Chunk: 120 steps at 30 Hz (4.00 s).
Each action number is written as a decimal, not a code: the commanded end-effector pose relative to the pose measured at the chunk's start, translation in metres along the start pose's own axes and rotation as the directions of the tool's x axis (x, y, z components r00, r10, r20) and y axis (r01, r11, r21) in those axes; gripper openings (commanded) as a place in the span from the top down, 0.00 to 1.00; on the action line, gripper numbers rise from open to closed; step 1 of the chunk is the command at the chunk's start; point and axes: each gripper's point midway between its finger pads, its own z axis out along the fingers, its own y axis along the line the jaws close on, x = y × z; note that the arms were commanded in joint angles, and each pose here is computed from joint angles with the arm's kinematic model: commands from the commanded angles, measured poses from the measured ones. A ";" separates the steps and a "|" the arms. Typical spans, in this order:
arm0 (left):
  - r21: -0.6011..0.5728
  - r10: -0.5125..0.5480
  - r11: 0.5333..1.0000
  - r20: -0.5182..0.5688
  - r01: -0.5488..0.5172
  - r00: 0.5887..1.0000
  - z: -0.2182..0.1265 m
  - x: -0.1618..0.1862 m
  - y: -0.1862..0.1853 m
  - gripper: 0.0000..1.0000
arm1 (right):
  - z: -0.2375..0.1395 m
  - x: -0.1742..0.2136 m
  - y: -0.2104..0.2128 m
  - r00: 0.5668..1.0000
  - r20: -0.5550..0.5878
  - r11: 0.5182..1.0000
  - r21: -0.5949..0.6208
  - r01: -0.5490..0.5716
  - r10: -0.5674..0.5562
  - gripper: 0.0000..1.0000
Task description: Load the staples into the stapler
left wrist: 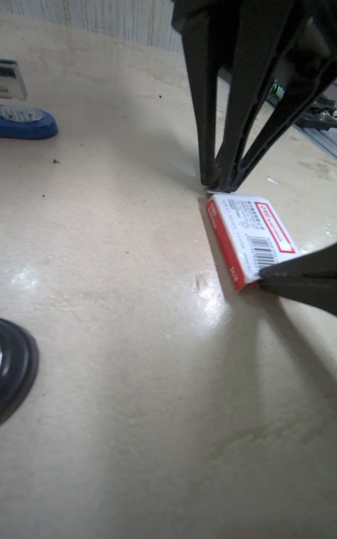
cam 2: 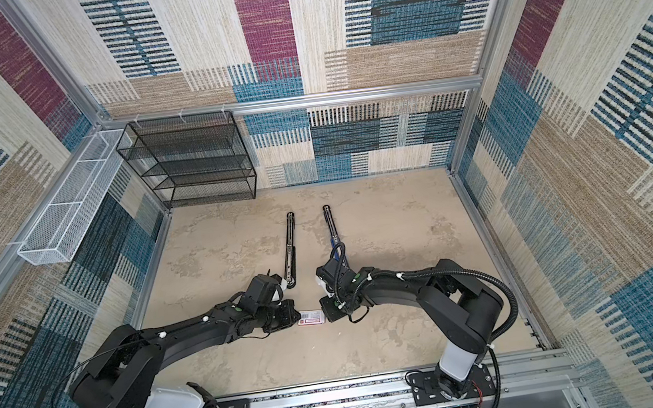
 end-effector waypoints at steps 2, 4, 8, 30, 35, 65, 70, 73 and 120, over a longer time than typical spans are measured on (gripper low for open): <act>-0.020 -0.008 1.000 -0.004 0.008 1.000 0.001 0.001 0.005 1.00 | -0.007 0.001 -0.006 1.000 -0.012 0.999 0.047 -0.013 0.014 0.75; -0.021 -0.008 1.000 -0.005 0.008 1.000 0.001 0.002 0.005 1.00 | -0.012 -0.007 0.003 1.000 0.010 1.000 0.009 -0.016 0.016 0.72; -0.021 -0.006 1.000 -0.004 0.006 1.000 0.001 0.002 0.005 1.00 | -0.016 -0.015 0.018 0.999 0.031 0.998 -0.059 -0.010 0.012 0.65; -0.023 -0.010 1.000 -0.005 0.010 1.000 0.002 0.002 0.006 1.00 | 0.001 0.015 -0.029 0.997 -0.072 0.985 0.171 0.026 -0.014 0.77; -0.019 -0.011 1.000 -0.009 0.010 1.000 0.003 0.003 0.006 1.00 | -0.011 -0.007 -0.008 1.000 -0.007 0.995 0.099 0.001 0.000 0.68; -0.019 -0.011 1.000 -0.002 0.011 1.000 0.001 0.003 0.006 1.00 | -0.002 0.005 0.006 0.998 -0.046 0.999 0.016 -0.035 0.036 0.80; -0.017 -0.007 1.000 -0.003 0.007 1.000 0.001 0.002 0.005 1.00 | 0.000 0.004 0.011 0.998 -0.046 0.999 -0.016 -0.048 0.047 0.85; -0.010 -0.002 1.000 -0.002 0.002 1.000 -0.001 0.002 0.003 1.00 | 0.000 0.004 0.011 0.998 -0.045 0.999 -0.012 -0.045 0.045 0.89; 0.070 0.025 0.997 -0.013 -0.024 1.000 -0.002 -0.001 -0.013 0.75 | -0.009 -0.003 -0.022 0.995 0.001 0.994 0.049 -0.102 0.102 0.98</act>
